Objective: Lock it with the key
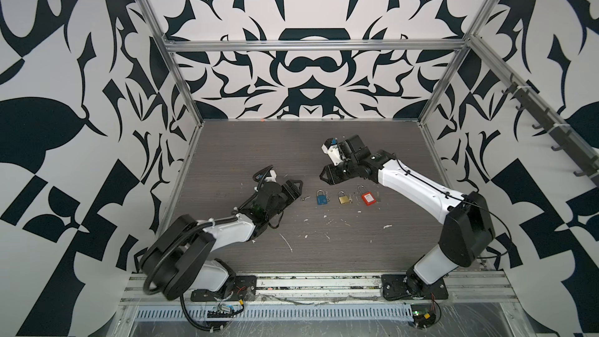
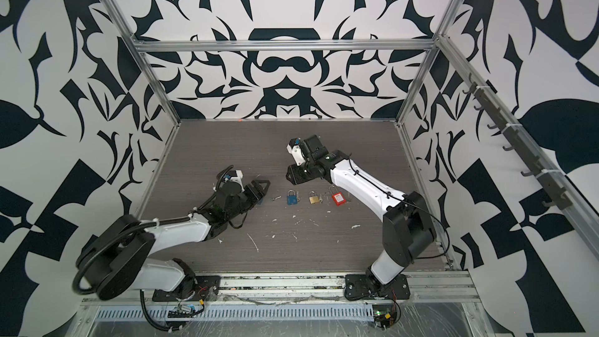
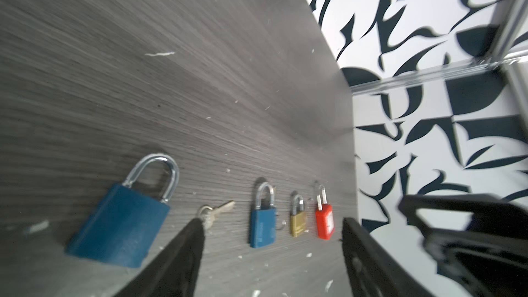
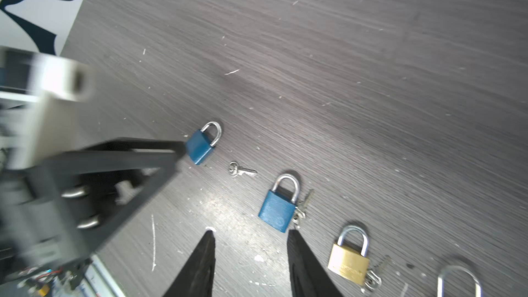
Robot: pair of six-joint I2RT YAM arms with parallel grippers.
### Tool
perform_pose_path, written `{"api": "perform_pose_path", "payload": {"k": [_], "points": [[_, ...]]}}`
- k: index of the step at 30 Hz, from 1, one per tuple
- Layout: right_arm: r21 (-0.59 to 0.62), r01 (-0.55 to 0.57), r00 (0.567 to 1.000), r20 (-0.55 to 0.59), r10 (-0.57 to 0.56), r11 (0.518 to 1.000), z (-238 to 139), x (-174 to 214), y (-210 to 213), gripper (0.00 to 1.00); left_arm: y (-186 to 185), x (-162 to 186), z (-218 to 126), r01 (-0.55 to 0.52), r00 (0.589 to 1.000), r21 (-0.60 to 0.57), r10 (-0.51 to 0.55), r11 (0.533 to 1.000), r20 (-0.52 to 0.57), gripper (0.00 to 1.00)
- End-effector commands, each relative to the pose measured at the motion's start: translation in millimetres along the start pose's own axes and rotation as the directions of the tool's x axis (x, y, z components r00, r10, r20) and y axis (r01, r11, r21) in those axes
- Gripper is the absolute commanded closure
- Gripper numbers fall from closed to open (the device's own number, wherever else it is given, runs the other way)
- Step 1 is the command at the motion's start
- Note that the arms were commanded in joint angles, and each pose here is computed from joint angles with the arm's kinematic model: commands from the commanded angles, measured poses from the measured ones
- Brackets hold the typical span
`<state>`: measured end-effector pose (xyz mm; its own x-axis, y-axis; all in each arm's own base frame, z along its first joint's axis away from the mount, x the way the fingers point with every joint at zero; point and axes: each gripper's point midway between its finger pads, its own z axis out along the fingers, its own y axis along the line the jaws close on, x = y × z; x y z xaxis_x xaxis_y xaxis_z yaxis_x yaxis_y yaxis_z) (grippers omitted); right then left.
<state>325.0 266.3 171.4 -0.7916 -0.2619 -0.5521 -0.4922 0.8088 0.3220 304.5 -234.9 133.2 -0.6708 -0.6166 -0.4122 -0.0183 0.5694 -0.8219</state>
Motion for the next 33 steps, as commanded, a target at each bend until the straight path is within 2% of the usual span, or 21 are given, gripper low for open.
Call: {"api": "perform_pose_path", "payload": {"k": [1, 3, 5, 7, 8, 10, 11, 13, 15, 16, 18, 19, 21, 22, 24, 26, 27, 28, 30, 31, 33], "points": [[0.094, -0.002, 0.992, 0.124, -0.01, 0.996, -29.8, -9.7, -16.5, 0.56, -17.0, -34.9, -32.1, -0.216, 0.971, -0.138, 0.227, 0.967, 0.069, 0.0], [0.133, -0.016, 0.986, 0.168, -0.006, 0.991, -35.6, -1.5, -30.5, 0.57, -20.3, -66.3, -55.9, -0.315, 0.924, -0.275, 0.359, 0.909, 0.13, 0.0], [0.153, -0.043, 0.976, 0.217, 0.009, 0.987, -40.7, 5.4, -40.6, 0.57, -18.1, -99.5, -82.8, -0.372, 0.858, -0.42, 0.479, 0.828, 0.186, 0.0], [0.168, -0.048, 0.963, 0.27, 0.001, 0.985, -44.9, 12.3, -46.0, 0.57, -10.4, -126.6, -104.2, -0.442, 0.752, -0.547, 0.627, 0.711, 0.206, 0.0], [0.178, -0.048, 0.959, 0.283, -0.005, 0.983, -46.0, 14.7, -48.3, 0.54, -4.0, -138.4, -114.0, -0.432, 0.71, -0.605, 0.666, 0.669, 0.23, 0.0], [0.217, -0.044, 0.958, 0.287, -0.021, 0.975, -48.8, 19.4, -55.6, 0.43, 4.5, -155.0, -127.1, -0.442, 0.602, -0.666, 0.749, 0.601, 0.277, 0.0], [0.24, -0.04, 0.961, 0.276, -0.029, 0.97, -49.6, 21.3, -59.1, 0.32, 10.6, -160.7, -130.3, -0.437, 0.554, -0.686, 0.775, 0.582, 0.304, 0.0], [0.293, -0.034, 0.97, 0.239, -0.039, 0.955, -51.5, 25.6, -67.4, 0.01, 37.2, -168.9, -137.1, -0.418, 0.475, -0.739, 0.821, 0.528, 0.317, 0.0], [0.337, -0.037, 0.978, 0.206, -0.036, 0.941, -54.2, 28.2, -74.2, 0.01, 66.1, -175.4, -140.1, -0.405, 0.442, -0.782, 0.85, 0.474, 0.287, 0.0], [0.355, -0.048, 0.978, 0.205, -0.027, 0.934, -56.0, 28.3, -77.5, 0.01, 84.2, -181.8, -143.8, -0.378, 0.45, -0.812, 0.854, 0.446, 0.26, 0.0], [0.364, -0.06, 0.976, 0.215, -0.022, 0.93, -57.2, 29.5, -80.1, 0.01, 111.3, -186.3, -139.2, -0.388, 0.495, -0.802, 0.837, 0.454, 0.234, 0.0], [0.374, -0.068, 0.974, 0.227, -0.02, 0.925, -58.4, 29.4, -82.6, 0.01, 126.2, -189.8, -138.0, -0.374, 0.534, -0.781, 0.804, 0.501, 0.26, 0.0], [0.382, -0.071, 0.969, 0.246, -0.027, 0.922, -58.4, 29.7, -85.3, 0.0, 146.6, -192.4, -134.0, -0.344, 0.588, -0.698, 0.723, 0.628, 0.361, 0.0], [0.375, -0.071, 0.967, 0.255, -0.03, 0.924, -57.0, 30.3, -85.2, 0.0, 156.6, -194.1, -131.7, -0.332, 0.605, -0.668, 0.694, 0.666, 0.391, 0.0], [0.342, -0.056, 0.96, 0.276, -0.044, 0.938, -53.6, 31.7, -80.7, 0.0, 177.9, -194.2, -123.5, -0.306, 0.611, -0.683, 0.687, 0.663, 0.394, 0.0], [0.323, -0.044, 0.95, 0.306, -0.06, 0.945, -51.2, 36.4, -79.6, 0.01, 171.2, -195.7, -111.6, -0.384, 0.562, -0.633, 0.714, 0.672, 0.418, 0.0], [0.335, -0.041, 0.94, 0.333, -0.078, 0.941, -52.3, 38.7, -83.0, 0.01, 169.6, -189.1, -104.4, -0.443, 0.576, -0.574, 0.71, 0.688, 0.406, 0.0], [0.344, -0.059, 0.924, 0.373, -0.079, 0.937, -55.5, 39.1, -86.7, 0.0, 169.5, -187.7, -103.3, -0.45, 0.586, -0.557, 0.702, 0.698, 0.406, 0.0], [0.439, -0.096, 0.906, 0.41, -0.104, 0.893, -66.5, 44.1, -107.1, 0.0, 169.6, -181.5, -93.8, -0.479, 0.616, -0.523, 0.694, 0.705, 0.372, 0.01], [0.494, -0.113, 0.9, 0.419, -0.123, 0.862, -72.7, 47.2, -118.4, 0.0, 173.4, -179.3, -81.8, -0.502, 0.633, -0.519, 0.703, 0.692, 0.324, 0.01], [0.589, -0.139, 0.886, 0.433, -0.166, 0.796, -86.4, 51.3, -140.9, 0.0, 166.3, -183.9, -67.2, -0.555, 0.616, -0.492, 0.728, 0.671, 0.299, 0.01]]}}
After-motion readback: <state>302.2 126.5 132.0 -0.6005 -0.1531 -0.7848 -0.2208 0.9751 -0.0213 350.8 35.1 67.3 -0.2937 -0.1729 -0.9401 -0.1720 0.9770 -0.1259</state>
